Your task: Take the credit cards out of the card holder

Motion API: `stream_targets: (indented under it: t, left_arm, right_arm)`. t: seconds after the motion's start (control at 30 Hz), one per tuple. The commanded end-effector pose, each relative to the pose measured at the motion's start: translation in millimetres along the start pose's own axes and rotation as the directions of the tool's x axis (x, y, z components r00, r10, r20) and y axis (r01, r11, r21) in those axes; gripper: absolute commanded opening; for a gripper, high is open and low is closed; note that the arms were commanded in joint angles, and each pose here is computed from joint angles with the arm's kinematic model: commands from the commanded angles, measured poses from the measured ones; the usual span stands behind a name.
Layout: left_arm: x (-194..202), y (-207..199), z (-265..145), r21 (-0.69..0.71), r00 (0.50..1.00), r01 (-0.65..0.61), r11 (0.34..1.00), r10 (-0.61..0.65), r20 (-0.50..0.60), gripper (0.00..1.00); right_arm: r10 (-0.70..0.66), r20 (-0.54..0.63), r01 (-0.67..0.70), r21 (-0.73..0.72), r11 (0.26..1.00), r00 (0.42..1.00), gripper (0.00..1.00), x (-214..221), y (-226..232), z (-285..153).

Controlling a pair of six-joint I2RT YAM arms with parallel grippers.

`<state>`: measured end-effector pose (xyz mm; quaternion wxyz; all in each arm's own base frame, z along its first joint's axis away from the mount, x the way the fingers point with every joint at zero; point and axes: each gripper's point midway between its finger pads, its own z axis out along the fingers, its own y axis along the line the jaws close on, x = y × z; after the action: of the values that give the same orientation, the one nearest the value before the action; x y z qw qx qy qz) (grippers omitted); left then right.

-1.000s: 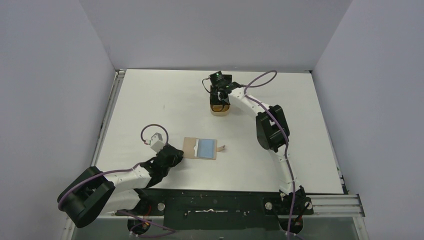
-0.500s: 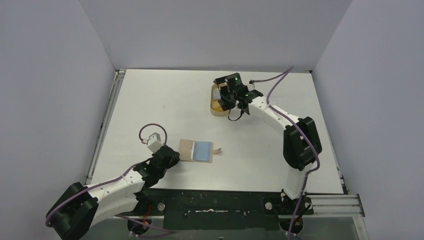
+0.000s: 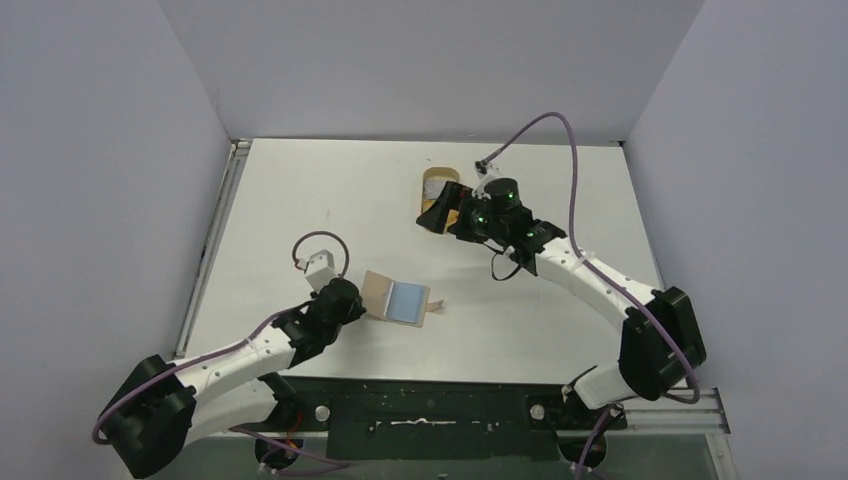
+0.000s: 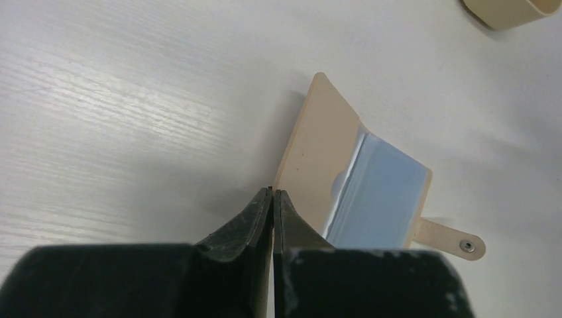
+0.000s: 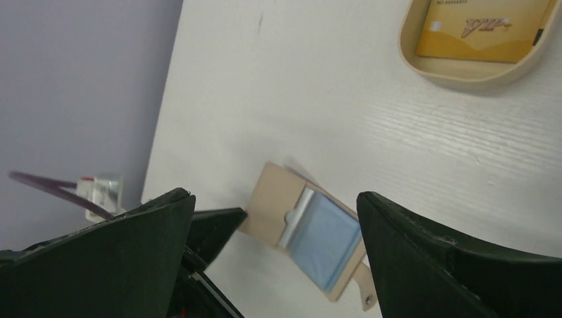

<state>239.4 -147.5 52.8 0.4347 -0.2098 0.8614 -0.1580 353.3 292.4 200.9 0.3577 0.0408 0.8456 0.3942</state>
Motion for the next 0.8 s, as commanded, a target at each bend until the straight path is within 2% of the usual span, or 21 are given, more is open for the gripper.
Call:
stream_targets:
  t: [0.0, 0.07, 0.1, 0.13, 0.23, 0.3, 0.4, 0.5, 0.67, 0.77]
  left_arm:
    - [-16, -42, 0, 0.068, 1.0, -0.017, 0.998, 0.016, 0.019, 0.0]
    - [-12, -48, 3, 0.067, 1.0, -0.03, 0.997, 0.03, -0.004, 0.01]
    - [-11, -52, 3, 0.074, 0.999, -0.03, 0.997, 0.031, -0.009, 0.09]
    - [-7, -54, 5, 0.072, 0.999, -0.037, 0.997, 0.038, -0.022, 0.18]
    - [3, -62, 9, 0.076, 0.998, -0.034, 0.997, 0.038, -0.058, 0.53]
    - [8, -70, 11, 0.083, 0.996, -0.032, 0.996, 0.039, -0.08, 0.69]
    - [9, -74, 11, 0.059, 0.995, -0.049, 0.997, 0.054, -0.088, 0.82]
    - [-9, -71, 7, 0.03, 0.994, -0.105, 0.994, 0.106, -0.031, 0.96]
    - [-58, -70, -8, 0.018, 0.965, -0.243, 0.97, 0.24, 0.102, 0.97]
    - [-81, -79, -16, 0.121, 0.957, -0.278, 0.953, 0.263, 0.123, 0.97]
  right_arm:
    - [-0.221, -0.024, 0.221, 0.002, 0.975, 0.975, 1.0, 19, -15, -33]
    - [-0.246, -0.007, 0.246, 0.025, 0.969, 0.969, 1.0, 23, -24, -44]
    - [-0.26, -0.002, 0.26, 0.039, 0.965, 0.966, 1.0, 25, -28, -50]
    - [-0.275, 0.004, 0.274, 0.052, 0.96, 0.961, 1.0, 25, -31, -55]
    - [-0.311, 0.015, 0.309, 0.097, 0.946, 0.95, 1.0, 23, -40, -70]
    - [-0.335, 0.014, 0.331, 0.118, 0.936, 0.942, 1.0, 23, -44, -79]
    - [-0.372, 0.022, 0.365, 0.145, 0.92, 0.928, 1.0, 20, -48, -91]
    - [-0.393, 0.048, 0.379, 0.177, 0.908, 0.918, 1.0, 18, -54, -102]
    - [-0.454, 0.07, 0.429, 0.226, 0.874, 0.888, 1.0, 13, -65, -117]
    - [-0.498, 0.063, 0.472, 0.236, 0.85, 0.865, 1.0, 8, -67, -121]
